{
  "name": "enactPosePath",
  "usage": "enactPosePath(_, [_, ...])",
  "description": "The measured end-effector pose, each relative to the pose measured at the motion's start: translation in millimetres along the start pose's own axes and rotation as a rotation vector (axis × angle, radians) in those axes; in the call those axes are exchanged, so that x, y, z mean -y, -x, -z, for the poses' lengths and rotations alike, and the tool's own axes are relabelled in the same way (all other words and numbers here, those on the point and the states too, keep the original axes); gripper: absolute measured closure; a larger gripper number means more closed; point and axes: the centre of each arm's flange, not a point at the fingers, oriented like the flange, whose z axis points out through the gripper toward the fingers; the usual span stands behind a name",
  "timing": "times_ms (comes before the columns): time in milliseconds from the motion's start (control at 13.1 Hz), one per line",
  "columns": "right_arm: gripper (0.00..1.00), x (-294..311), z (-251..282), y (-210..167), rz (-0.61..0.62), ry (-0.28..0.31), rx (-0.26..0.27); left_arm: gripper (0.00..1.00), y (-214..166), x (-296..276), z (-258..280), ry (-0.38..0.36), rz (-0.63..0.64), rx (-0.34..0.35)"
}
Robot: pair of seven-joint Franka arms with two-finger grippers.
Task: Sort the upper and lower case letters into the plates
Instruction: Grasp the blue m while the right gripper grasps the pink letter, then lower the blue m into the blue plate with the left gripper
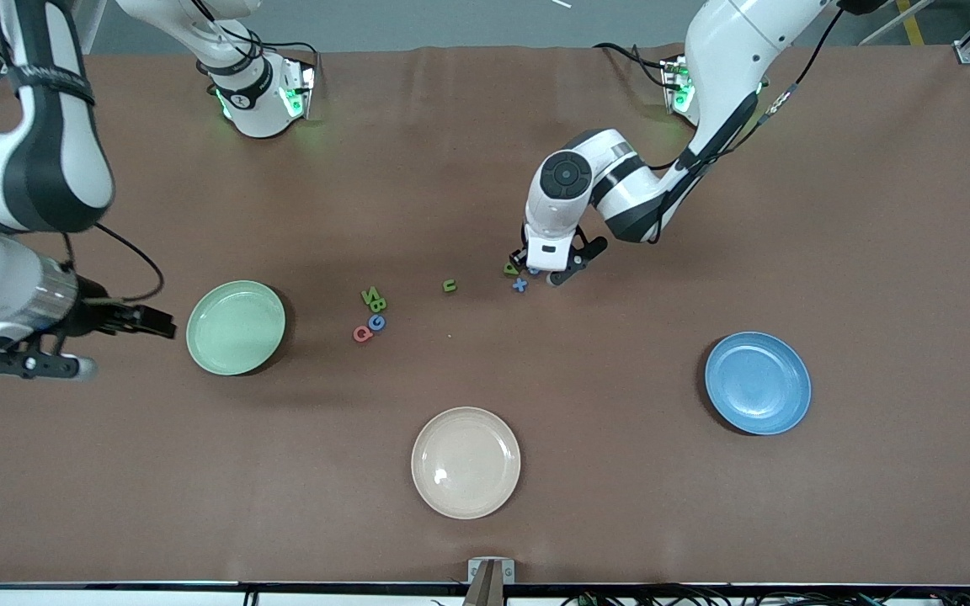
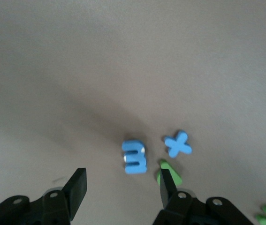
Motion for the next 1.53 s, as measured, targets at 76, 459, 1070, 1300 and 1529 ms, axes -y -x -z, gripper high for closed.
enactPosePath(76, [0.0, 17.3, -9.6, -0.1, -0.041, -0.004, 0.001, 0.3, 0.4, -0.4, -7.6, 0.0, 0.008, -0.001])
enactPosePath(459, [0.0, 112.7, -94.4, 9.1, -0.319, -0.01, -0.014, 0.34, -0.5, -3.4, -22.1, 0.016, 0.045, 0.016])
enactPosePath(1070, [0.06, 187.9, -235.3, 57.3, -0.476, 0.006, -0.035, 0.5, -9.5, -2.7, -38.6, 0.014, 0.071, 0.035])
enactPosePath(1300, [0.11, 183.2, -256.5, 71.3, -0.48, 0.028, -0.019, 0.74, -13.7, -5.0, -36.0, 0.021, 0.078, 0.033])
enactPosePath(1529, [0.22, 183.7, -266.9, 80.7, -0.479, 0.034, -0.017, 0.74, -45.1, -9.7, -18.8, 0.056, 0.114, 0.014])
